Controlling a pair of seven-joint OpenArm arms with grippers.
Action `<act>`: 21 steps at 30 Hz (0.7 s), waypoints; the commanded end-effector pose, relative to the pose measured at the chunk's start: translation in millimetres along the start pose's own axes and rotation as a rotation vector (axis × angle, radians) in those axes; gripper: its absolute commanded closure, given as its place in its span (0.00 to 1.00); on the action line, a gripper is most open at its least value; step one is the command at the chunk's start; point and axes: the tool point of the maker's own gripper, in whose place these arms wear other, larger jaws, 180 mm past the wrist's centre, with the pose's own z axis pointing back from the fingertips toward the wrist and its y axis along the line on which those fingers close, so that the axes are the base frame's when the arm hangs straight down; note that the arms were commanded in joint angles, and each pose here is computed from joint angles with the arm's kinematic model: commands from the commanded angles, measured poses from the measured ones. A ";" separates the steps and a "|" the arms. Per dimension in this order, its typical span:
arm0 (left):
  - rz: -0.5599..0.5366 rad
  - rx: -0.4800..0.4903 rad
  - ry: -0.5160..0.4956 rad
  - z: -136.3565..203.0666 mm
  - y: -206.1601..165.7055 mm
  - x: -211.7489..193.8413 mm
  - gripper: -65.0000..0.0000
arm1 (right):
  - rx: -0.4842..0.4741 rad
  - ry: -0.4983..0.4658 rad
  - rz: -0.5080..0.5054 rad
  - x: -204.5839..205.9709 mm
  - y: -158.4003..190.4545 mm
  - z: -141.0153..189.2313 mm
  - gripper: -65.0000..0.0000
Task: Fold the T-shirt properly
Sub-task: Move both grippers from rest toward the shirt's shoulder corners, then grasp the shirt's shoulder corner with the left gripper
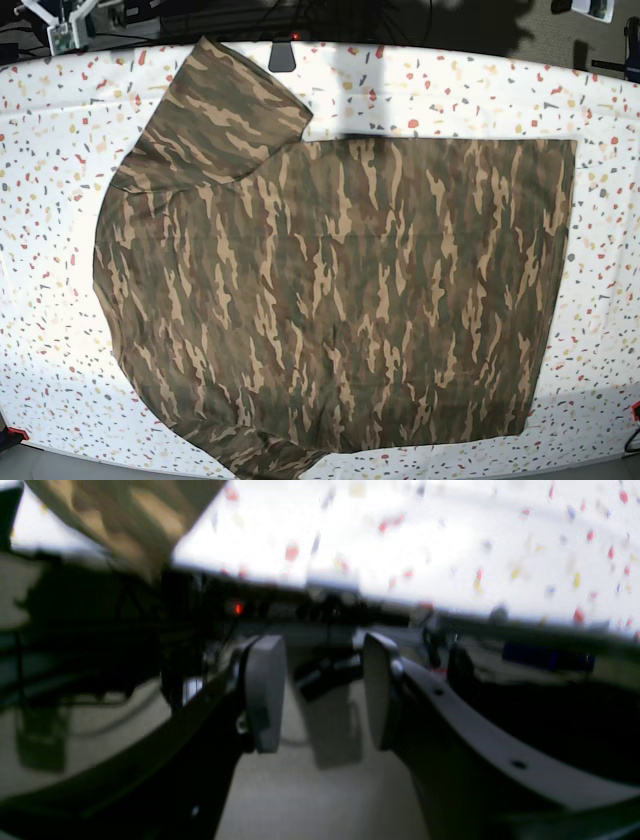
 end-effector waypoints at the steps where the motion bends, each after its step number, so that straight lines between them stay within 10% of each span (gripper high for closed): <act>1: -0.002 -0.004 -0.014 3.9 -1.8 3.7 0.51 | -0.006 -0.029 0.010 8.5 -1.3 2.4 0.60; 14: -0.079 0.047 -0.429 -45.3 28.5 133.6 0.51 | -0.219 -0.521 0.251 163.5 -44.1 -12.6 0.60; 21: -0.122 0.060 -0.656 -38.8 33.0 201.0 0.51 | -0.189 -0.597 0.667 204.7 -30.4 -10.8 0.60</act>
